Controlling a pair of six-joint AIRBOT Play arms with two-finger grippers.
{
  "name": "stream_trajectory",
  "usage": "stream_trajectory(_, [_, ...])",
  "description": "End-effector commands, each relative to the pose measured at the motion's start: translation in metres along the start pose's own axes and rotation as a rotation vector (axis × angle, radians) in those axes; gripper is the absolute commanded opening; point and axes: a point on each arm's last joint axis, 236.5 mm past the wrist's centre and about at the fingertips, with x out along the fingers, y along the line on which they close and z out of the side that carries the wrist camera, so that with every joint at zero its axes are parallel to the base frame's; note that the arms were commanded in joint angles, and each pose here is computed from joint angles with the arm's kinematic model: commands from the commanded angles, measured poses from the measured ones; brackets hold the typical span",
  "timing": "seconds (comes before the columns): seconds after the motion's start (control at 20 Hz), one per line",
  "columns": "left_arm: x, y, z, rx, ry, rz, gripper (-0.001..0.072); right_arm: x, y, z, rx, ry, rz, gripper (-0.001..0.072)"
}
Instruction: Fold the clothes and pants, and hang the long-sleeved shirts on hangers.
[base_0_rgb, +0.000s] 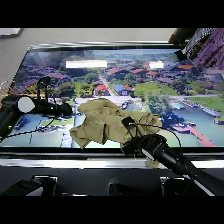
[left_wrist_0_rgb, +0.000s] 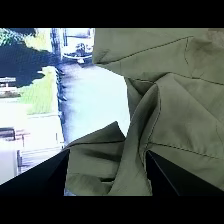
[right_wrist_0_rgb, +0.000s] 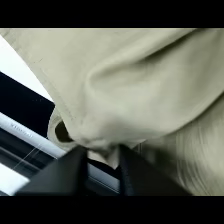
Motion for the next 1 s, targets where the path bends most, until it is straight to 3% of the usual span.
stream_trajectory(0.0, [0.0, 0.0, 0.0, 0.002, -0.001, 0.001, 0.0552, 0.001, -0.007, 0.011, 0.073, -0.035, -0.036, 0.0078])
stream_trajectory(0.05, [0.0, 0.0, 0.0, 0.001, -0.001, 0.001, 0.0552, -0.002, -0.006, 0.017, 0.091, -0.047, -0.034, 0.0034])
stream_trajectory(0.4, [0.001, -0.01, -0.004, 0.025, 0.007, -0.013, 0.0552, -0.036, -0.005, 0.037, 0.186, -0.02, -0.056, 0.0033])
stream_trajectory(0.75, [0.02, -0.11, -0.048, 0.268, 0.038, -0.126, 0.0552, -0.048, -0.002, 0.03, 0.313, 0.039, -0.058, 0.0033])
stream_trajectory(0.95, [0.048, -0.115, -0.067, 0.27, 0.058, -0.017, 0.0552, -0.048, 0.008, 0.024, 0.341, 0.071, -0.021, 0.0033])
